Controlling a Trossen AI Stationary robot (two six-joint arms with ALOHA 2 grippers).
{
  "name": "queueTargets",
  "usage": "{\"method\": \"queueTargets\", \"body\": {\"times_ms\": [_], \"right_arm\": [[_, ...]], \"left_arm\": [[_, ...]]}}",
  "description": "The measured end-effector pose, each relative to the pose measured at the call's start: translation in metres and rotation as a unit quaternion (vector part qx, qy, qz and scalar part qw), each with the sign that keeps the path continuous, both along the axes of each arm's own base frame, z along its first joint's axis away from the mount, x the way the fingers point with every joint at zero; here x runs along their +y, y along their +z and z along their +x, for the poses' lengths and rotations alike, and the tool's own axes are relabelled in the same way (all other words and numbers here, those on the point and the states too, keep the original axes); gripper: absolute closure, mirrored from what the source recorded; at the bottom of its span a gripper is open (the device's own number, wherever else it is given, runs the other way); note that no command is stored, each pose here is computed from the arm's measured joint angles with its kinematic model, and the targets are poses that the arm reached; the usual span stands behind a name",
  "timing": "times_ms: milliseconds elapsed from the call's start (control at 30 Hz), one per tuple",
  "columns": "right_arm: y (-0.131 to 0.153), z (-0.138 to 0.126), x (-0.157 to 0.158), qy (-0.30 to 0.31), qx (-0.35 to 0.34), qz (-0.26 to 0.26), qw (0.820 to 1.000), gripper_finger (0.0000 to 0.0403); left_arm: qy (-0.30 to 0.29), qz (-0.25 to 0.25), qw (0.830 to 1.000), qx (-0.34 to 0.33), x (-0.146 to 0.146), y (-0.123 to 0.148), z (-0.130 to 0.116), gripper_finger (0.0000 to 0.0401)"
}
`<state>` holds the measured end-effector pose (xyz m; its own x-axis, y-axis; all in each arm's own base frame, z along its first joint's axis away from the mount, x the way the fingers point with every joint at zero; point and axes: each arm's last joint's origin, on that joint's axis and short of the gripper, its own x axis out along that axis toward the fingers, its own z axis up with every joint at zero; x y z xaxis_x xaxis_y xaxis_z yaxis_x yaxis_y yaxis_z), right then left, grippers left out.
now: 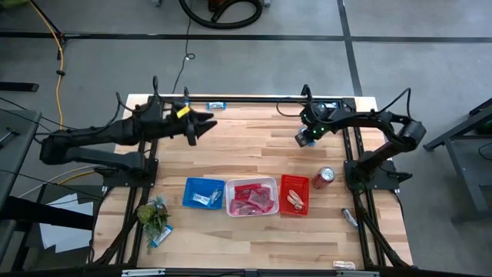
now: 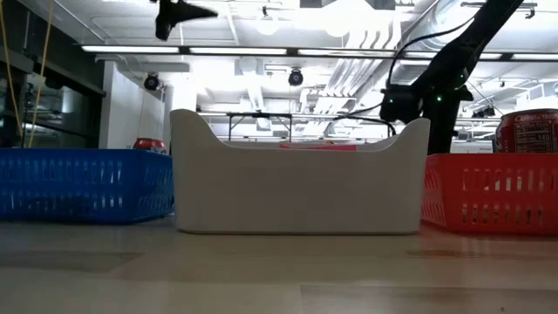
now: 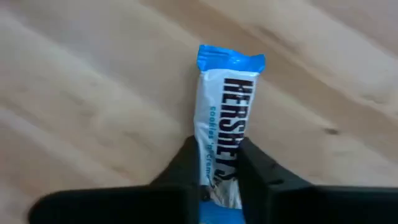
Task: Sort candy
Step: Put the white chocolate into the blue bin
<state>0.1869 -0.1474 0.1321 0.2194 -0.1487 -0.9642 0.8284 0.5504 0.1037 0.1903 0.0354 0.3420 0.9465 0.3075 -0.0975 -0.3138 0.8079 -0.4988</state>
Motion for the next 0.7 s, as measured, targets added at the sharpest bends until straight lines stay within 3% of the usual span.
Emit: {"method": "queueTargets", "body": {"times_ms": [100,200,367,500,700], "right_arm": [[0.001,0.012,0.009,0.017,-0.038,0.019,0.999,0.0367],[0.005,0.025,0.018,0.018,-0.077,0.043,0.996,0.037],[0.032,0.071,0.039,0.042,-0.204,0.042,0.977,0.0397],[0.075,0.115,0.068,0.085,-0.326,0.012,0.941,0.0401],[0.141,0.151,0.125,0.168,-0.417,-0.06,0.891,0.0401]], "left_arm": [[-0.023,0.019,0.999,-0.017,-0.015,-0.004,0.01,0.0178],[-0.039,0.019,0.996,-0.082,-0.031,-0.023,0.016,0.0178],[-0.065,-0.042,0.985,-0.154,-0.05,-0.074,0.006,0.0178],[-0.086,-0.096,0.976,-0.175,-0.059,-0.1,-0.01,0.0178],[-0.115,-0.097,0.974,-0.168,-0.067,-0.111,-0.02,0.0178]]}}
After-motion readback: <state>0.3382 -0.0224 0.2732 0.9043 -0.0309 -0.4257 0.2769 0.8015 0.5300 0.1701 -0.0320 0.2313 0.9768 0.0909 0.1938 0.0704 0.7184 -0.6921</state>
